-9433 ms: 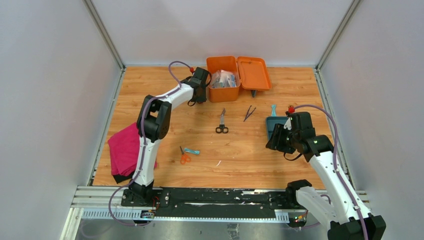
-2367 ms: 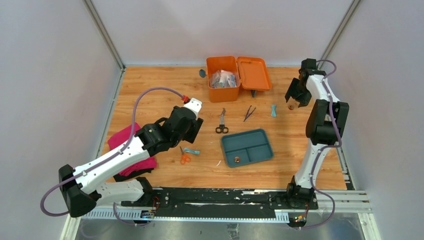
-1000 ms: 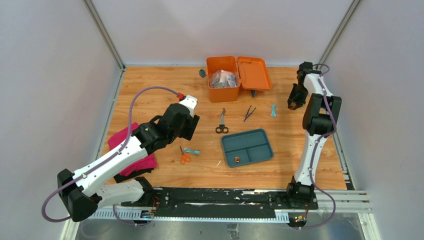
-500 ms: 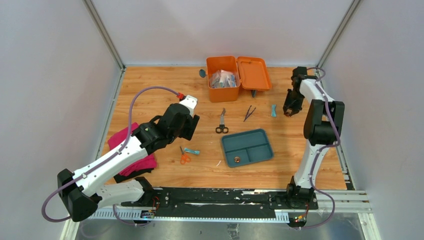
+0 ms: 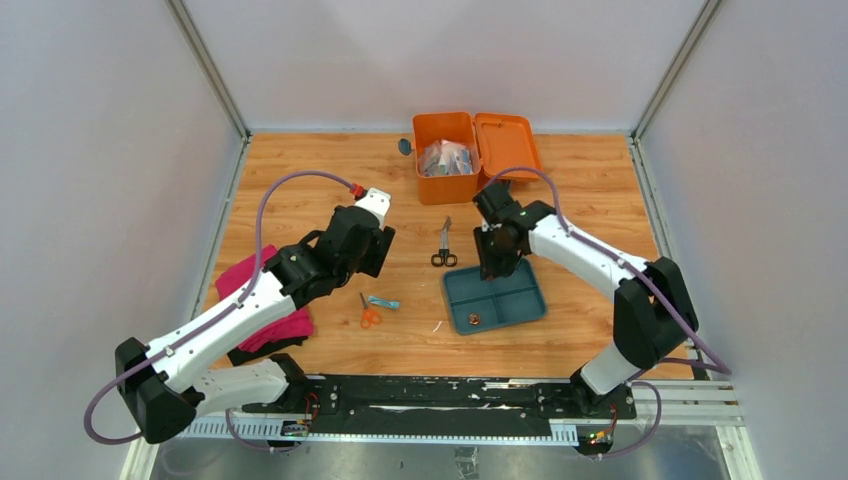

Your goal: Organize the medicine kit

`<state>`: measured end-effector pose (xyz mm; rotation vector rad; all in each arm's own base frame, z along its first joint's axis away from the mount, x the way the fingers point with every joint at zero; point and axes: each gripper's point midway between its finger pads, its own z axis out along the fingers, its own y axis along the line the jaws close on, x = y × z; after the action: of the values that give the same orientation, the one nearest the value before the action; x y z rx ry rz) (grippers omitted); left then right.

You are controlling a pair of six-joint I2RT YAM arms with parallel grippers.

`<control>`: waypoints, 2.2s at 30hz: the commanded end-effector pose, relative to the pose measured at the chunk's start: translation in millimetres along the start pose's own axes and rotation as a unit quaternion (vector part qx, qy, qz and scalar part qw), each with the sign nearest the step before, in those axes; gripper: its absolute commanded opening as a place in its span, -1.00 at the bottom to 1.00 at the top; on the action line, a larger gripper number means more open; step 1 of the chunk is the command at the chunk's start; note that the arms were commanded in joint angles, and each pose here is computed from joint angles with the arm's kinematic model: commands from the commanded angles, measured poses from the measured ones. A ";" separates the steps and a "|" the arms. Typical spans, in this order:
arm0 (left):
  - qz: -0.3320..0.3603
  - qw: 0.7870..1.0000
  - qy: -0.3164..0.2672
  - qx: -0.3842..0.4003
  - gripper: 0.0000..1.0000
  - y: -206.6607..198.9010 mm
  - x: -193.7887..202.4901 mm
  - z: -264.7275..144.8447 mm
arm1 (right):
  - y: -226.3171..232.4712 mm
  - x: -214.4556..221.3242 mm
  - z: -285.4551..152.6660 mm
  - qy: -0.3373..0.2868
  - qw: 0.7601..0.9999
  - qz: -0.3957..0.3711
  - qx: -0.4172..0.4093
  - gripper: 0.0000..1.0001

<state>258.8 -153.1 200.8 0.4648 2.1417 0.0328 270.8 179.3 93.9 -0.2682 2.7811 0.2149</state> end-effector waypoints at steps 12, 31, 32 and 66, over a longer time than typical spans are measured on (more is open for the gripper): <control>0.001 1.000 0.008 -0.028 0.43 10.9 5.6 4.8 | 27.7 65.6 14.7 0.038 0.998 -0.024 0.051 -0.50; 0.001 1.000 0.008 -0.027 0.43 10.9 5.6 5.0 | 27.5 86.2 32.4 0.073 0.996 -0.012 0.048 -0.25; 0.000 1.000 0.008 -0.026 0.43 10.8 5.5 4.8 | 27.3 86.5 32.2 0.073 0.996 -0.012 0.048 -0.21; -0.048 0.998 0.005 -0.033 0.46 11.2 7.0 1.3 | -137.8 -70.9 -9.0 -0.036 0.986 0.132 0.099 -0.06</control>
<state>258.5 -153.8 196.7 0.3443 2.1762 -0.0102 345.9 75.5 121.9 0.1631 2.6810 0.0359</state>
